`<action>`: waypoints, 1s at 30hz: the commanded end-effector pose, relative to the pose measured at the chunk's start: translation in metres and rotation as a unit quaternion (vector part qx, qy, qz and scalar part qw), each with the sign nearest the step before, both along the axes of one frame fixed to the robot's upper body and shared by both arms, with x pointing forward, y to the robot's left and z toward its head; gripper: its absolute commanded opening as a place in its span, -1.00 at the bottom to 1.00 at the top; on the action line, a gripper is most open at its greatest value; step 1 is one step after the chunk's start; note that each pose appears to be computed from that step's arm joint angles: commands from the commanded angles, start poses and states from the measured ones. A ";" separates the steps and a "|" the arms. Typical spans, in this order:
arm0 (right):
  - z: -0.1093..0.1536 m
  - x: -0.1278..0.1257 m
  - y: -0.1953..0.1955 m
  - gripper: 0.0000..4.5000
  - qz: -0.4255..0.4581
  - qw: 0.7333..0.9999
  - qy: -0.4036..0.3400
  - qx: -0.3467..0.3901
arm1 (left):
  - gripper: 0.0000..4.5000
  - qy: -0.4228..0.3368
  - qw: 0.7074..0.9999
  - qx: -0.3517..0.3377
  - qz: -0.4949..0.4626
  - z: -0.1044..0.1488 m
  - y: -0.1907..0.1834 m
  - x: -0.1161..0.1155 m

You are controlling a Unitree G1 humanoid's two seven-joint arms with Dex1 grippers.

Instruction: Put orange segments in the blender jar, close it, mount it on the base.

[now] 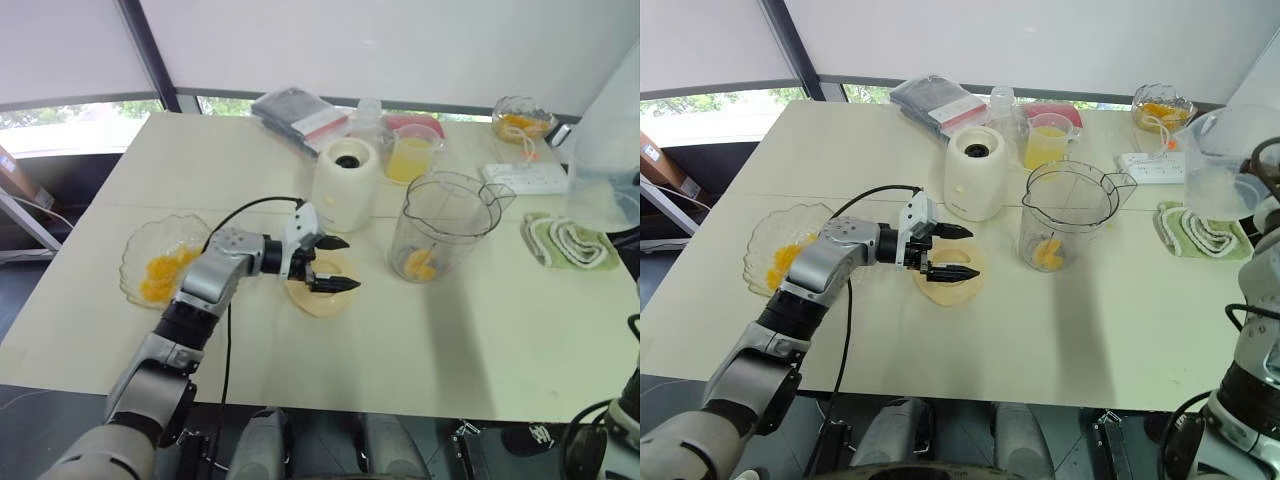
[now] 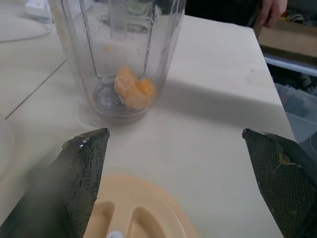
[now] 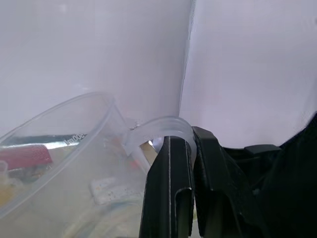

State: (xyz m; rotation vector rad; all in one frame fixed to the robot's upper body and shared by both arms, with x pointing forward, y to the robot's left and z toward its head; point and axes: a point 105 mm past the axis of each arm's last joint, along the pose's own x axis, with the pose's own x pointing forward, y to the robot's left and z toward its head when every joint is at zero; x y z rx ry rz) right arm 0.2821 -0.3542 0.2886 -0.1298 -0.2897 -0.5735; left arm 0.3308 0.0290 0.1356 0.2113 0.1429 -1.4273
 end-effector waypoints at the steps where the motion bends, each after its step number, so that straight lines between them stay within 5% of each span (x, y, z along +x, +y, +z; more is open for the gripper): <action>1: 0.031 -0.006 0.016 -0.98 0.008 0.998 -0.021 -0.051 | 1.00 -0.031 0.999 -0.018 -0.007 0.017 -0.004 0.003; 15: 0.039 0.000 0.060 -0.98 0.057 0.982 0.043 -0.175 | 1.00 -0.060 0.990 -0.127 0.019 0.054 -0.008 0.009; 30: 0.045 -0.002 0.078 -0.98 0.072 0.950 0.079 -0.292 | 1.00 -0.052 0.989 -0.140 0.024 0.057 -0.011 0.011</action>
